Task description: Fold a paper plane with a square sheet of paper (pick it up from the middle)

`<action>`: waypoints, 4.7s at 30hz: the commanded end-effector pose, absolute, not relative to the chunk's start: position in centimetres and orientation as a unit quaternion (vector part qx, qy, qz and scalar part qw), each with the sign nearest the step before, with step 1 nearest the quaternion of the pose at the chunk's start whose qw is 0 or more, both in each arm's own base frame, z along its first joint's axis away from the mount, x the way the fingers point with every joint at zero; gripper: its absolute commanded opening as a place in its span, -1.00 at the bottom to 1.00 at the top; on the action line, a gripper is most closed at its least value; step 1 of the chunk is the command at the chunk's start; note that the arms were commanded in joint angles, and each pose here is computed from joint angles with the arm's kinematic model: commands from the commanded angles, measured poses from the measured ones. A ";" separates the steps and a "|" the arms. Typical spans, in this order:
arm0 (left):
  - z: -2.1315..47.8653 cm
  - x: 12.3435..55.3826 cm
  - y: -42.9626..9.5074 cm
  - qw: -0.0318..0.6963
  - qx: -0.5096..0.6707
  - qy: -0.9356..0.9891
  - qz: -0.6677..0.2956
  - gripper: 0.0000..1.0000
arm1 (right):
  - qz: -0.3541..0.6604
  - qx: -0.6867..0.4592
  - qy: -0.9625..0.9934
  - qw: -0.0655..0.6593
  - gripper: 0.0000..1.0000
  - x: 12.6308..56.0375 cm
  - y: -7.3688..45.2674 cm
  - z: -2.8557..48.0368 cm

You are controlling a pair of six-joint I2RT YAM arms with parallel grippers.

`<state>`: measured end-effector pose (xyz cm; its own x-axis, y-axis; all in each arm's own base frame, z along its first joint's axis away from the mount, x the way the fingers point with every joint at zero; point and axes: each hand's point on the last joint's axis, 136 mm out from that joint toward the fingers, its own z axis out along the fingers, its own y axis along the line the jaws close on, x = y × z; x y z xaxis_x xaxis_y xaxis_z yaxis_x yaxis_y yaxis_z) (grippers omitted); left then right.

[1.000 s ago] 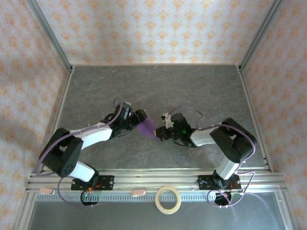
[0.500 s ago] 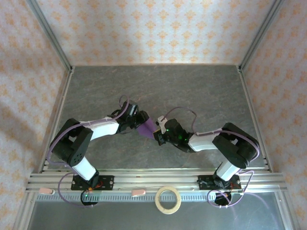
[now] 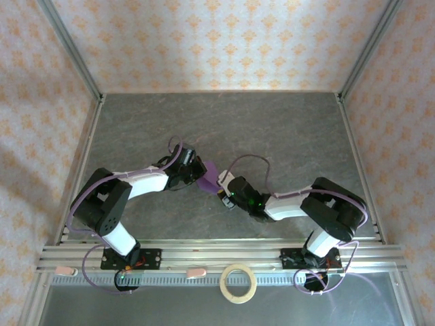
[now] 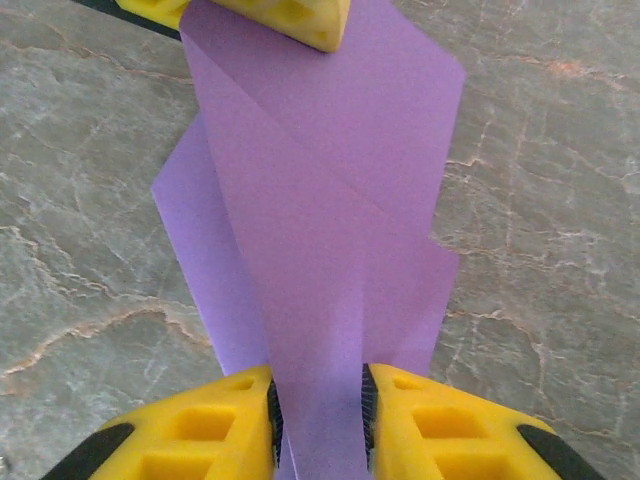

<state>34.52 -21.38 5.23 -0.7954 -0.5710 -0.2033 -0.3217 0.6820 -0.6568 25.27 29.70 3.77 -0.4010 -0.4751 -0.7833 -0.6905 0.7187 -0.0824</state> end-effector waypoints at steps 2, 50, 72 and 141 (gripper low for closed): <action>5.5 34.0 -21.5 0.196 -0.247 0.894 -0.319 -0.98 | 0.079 -0.359 0.823 0.434 -0.43 25.9 28.6 3.9; 7.1 34.9 -21.0 0.223 -0.238 0.899 -0.292 -0.14 | 0.179 -0.333 0.841 0.387 -1.00 24.6 31.3 3.3; 10.9 33.6 -19.4 0.281 -0.227 0.863 -0.354 -0.44 | 0.438 -0.135 0.856 0.241 -1.00 24.2 31.7 3.9; 5.3 31.5 -24.3 0.200 -0.187 0.877 -0.394 -1.00 | 0.425 -0.036 0.890 0.160 -1.00 23.2 30.2 -0.4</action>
<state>32.25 -24.09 6.49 -0.8353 -0.5008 -0.2267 -0.1584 0.6142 -0.7731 24.15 31.50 2.69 -0.9148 0.0821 -0.3955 -0.2868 0.5573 0.7792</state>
